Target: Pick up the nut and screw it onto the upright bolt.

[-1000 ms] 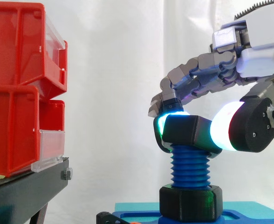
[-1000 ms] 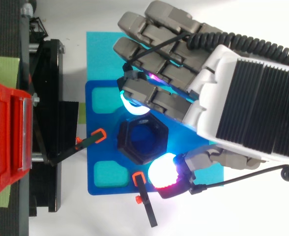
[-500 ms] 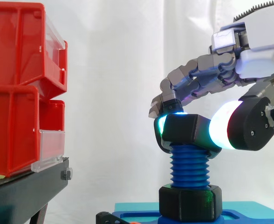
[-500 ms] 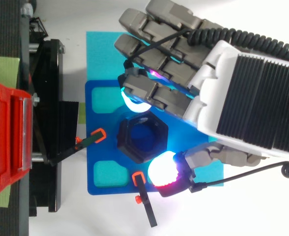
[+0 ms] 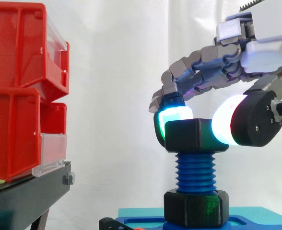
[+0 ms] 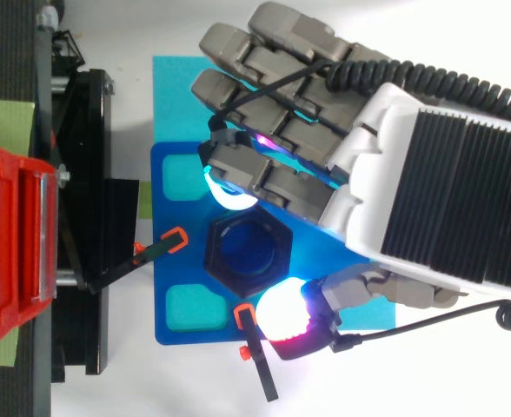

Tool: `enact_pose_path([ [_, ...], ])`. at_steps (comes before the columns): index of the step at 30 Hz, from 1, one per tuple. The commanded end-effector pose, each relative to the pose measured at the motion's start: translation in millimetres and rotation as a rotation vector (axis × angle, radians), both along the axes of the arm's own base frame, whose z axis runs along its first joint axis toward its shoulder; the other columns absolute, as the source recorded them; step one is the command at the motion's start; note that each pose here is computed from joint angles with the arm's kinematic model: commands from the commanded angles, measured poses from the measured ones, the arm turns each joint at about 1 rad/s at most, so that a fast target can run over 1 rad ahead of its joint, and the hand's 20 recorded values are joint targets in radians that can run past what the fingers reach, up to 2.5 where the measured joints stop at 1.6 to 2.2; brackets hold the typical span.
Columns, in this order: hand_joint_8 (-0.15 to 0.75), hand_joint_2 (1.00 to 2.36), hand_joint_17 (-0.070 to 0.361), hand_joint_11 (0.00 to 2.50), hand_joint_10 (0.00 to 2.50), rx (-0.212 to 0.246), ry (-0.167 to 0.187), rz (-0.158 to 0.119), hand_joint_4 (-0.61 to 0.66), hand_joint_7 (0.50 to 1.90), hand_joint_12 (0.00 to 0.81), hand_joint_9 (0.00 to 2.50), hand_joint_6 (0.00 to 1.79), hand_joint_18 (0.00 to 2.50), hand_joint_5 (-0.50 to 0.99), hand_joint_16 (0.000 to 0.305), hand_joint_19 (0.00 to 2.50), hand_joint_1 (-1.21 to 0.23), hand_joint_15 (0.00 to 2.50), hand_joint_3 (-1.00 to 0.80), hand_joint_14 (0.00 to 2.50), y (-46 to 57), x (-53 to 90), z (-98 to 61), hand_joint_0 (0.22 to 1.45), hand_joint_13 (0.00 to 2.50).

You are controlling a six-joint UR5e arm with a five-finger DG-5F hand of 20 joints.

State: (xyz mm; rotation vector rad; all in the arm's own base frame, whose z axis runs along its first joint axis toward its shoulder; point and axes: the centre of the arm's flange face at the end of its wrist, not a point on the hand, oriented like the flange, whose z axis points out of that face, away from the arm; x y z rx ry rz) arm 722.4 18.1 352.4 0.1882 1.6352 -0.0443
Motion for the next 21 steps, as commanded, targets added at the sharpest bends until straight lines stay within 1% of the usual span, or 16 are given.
enact_pose_path([
  [1,0.322,1.0,0.122,0.0,0.0,0.001,-0.003,0.0,0.33,1.31,0.405,0.39,0.5,0.08,-0.15,0.054,0.0,-0.65,0.0,-0.5,0.0,0.3,0.6,0.9,0.53,0.17],
  [6,0.322,1.0,0.122,0.0,0.0,0.001,-0.003,0.004,0.33,1.31,0.406,0.39,0.5,0.08,-0.15,0.054,0.0,-0.65,0.0,-0.5,0.0,1.7,0.6,0.8,0.53,0.18],
  [15,0.321,1.0,0.122,0.0,0.0,0.0,0.0,0.003,0.33,1.31,0.405,0.39,0.5,0.09,-0.15,0.054,0.0,-0.65,0.0,-0.5,0.0,-0.5,0.3,0.0,0.53,0.18],
  [17,0.322,1.0,0.122,0.0,0.0,0.0,0.001,0.001,0.33,1.31,0.405,0.39,0.5,0.09,-0.15,0.054,0.0,-0.65,0.0,-0.5,0.0,-2.6,0.2,-0.1,0.53,0.18],
  [21,0.321,1.0,0.122,0.0,0.0,0.001,0.0,0.009,0.34,1.31,0.406,0.39,0.5,0.08,-0.15,0.054,0.0,-0.65,0.0,-0.5,0.0,-3.7,0.5,0.0,0.53,0.18],
])
